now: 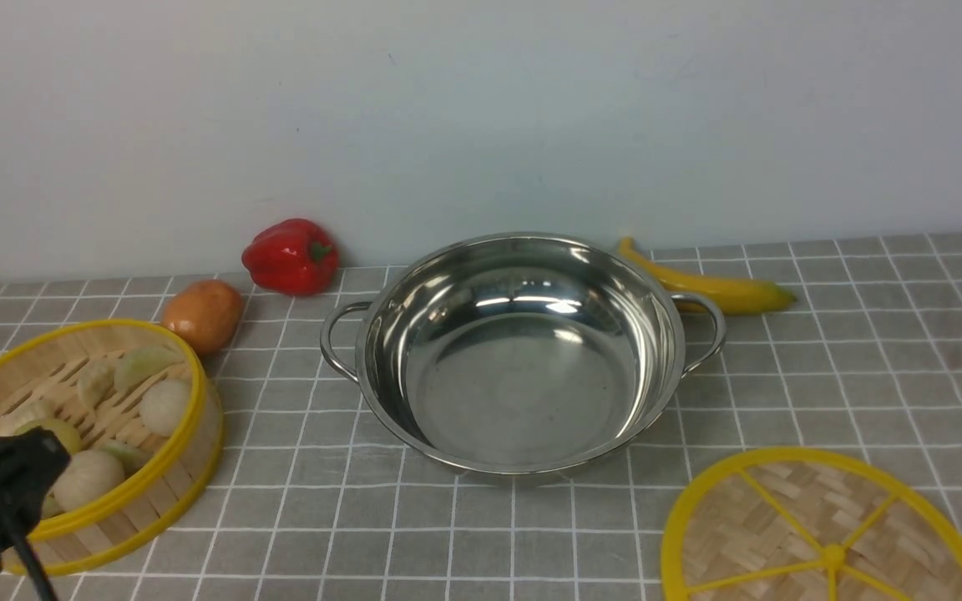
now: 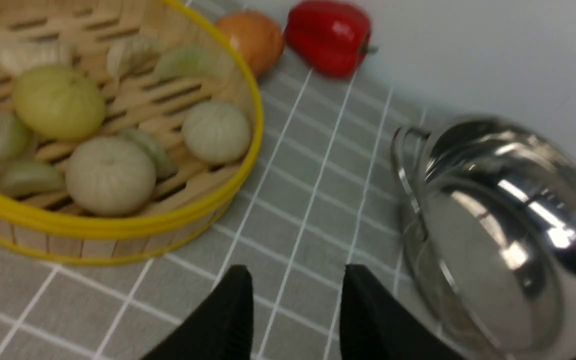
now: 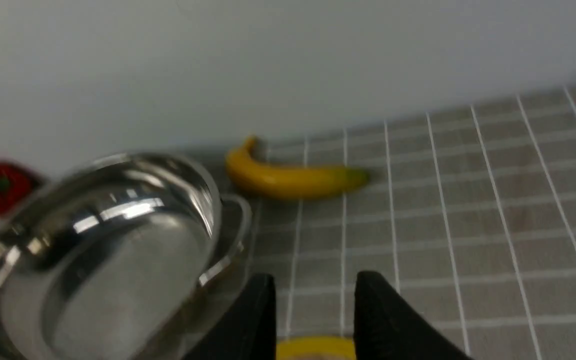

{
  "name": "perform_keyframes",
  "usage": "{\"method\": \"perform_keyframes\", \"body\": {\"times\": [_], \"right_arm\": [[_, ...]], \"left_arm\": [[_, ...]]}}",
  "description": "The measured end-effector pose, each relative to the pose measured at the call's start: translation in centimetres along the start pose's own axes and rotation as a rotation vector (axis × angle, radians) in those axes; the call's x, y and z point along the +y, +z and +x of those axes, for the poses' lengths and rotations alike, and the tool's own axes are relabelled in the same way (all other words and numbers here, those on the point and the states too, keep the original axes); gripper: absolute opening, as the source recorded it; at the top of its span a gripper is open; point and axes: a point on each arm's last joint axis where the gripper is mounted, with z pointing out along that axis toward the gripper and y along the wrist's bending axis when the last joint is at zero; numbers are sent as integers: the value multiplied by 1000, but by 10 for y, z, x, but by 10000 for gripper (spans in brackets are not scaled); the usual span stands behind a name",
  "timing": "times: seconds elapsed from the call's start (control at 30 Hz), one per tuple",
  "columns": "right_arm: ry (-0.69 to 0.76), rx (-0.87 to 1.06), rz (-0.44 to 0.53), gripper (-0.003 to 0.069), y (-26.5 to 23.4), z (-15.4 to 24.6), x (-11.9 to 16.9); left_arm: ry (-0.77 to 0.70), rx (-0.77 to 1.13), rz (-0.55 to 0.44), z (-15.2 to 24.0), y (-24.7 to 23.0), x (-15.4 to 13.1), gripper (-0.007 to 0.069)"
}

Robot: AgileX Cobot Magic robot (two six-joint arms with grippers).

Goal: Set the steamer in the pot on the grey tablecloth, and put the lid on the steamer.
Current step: 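Grasp the rim of the steamer basket holding the buns with the left gripper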

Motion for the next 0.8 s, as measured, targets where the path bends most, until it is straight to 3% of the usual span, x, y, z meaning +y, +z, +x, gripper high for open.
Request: {"method": "perform_keyframes", "body": {"times": [0.27, 0.53, 0.8], "right_arm": [[-99, 266, 75, 243, 33, 20, -7], [-125, 280, 66, 243, 35, 22, -6], [-139, 284, 48, 243, 35, 23, -2]], "left_arm": [[-30, 146, -192, -31, 32, 9, 243], [-59, 209, -331, -64, 39, 23, 243], [61, 276, -425, -70, 35, 31, 243]]}}
